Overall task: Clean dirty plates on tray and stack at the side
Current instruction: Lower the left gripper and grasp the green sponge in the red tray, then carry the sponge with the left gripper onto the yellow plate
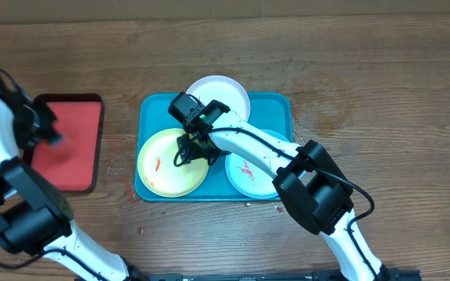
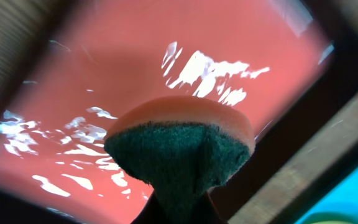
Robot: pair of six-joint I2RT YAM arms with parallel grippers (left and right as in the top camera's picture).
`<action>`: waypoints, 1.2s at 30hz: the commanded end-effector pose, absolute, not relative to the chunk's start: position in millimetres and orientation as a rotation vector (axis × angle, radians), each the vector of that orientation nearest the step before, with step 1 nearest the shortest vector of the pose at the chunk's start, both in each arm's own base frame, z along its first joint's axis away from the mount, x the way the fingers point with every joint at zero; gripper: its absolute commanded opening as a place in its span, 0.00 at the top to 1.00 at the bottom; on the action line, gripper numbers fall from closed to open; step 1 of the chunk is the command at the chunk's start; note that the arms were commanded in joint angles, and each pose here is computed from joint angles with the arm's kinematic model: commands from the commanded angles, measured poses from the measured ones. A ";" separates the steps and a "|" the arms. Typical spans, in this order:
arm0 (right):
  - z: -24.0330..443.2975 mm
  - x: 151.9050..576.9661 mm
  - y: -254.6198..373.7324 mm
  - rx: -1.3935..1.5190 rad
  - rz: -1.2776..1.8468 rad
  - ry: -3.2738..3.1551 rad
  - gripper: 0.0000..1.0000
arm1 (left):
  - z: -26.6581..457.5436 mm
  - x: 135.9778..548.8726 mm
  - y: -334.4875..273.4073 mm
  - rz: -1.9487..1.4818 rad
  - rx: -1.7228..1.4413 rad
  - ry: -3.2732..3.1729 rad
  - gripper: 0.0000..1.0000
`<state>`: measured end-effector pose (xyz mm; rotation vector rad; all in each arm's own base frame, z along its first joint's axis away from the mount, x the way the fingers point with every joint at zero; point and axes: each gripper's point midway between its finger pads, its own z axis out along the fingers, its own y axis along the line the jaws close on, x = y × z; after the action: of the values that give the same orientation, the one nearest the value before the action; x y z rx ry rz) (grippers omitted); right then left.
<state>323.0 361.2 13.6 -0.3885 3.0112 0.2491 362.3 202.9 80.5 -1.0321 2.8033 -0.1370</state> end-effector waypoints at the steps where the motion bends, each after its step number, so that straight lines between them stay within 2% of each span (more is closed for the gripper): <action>1: 6.8 320.4 357.9 -0.384 0.243 3.032 0.18 | 86.6 367.9 196.7 -0.155 -0.983 2.808 0.96; 4: 6.9 320.6 358.2 -0.384 0.244 3.031 0.14 | 125.5 375.5 204.4 -0.144 -0.987 2.753 0.96; 8: 7.2 321.7 359.4 -0.383 0.251 3.025 0.14 | 180.1 380.5 206.6 -0.131 -0.971 2.688 0.96; 12: 7.2 321.8 359.5 -0.383 0.251 3.025 0.16 | 181.6 374.1 209.6 -0.048 -0.975 2.710 0.96; 14: 7.2 321.9 359.5 -0.383 0.251 3.024 0.28 | 158.7 369.6 205.3 -0.039 -0.981 2.757 0.96; 18: 7.4 322.6 360.3 -0.382 0.255 3.021 0.65 | 111.1 359.4 189.9 -0.087 -0.991 2.836 0.96; 19: 7.3 322.5 360.2 -0.383 0.255 3.021 0.71 | 106.8 358.7 184.4 -0.118 -0.989 2.846 0.96; 23: 7.1 321.4 359.0 -0.383 0.249 3.027 0.73 | 123.9 372.4 171.4 -0.262 -0.955 2.793 0.96; 30: 6.7 319.8 357.3 -0.383 0.240 3.035 0.88 | 196.9 397.4 133.9 -0.506 -0.718 2.665 0.96; 33: 6.2 317.7 355.0 -0.385 0.227 3.046 0.96 | 197.7 393.7 117.0 -0.479 -0.647 2.718 0.96; 36: 6.1 317.7 353.7 -0.382 0.224 3.049 0.96 | 180.9 385.4 112.3 -0.354 -0.669 2.806 0.96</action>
<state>321.0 356.1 11.3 -0.3824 3.0325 0.2398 386.6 123.9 180.3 -0.7353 2.7692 -0.4201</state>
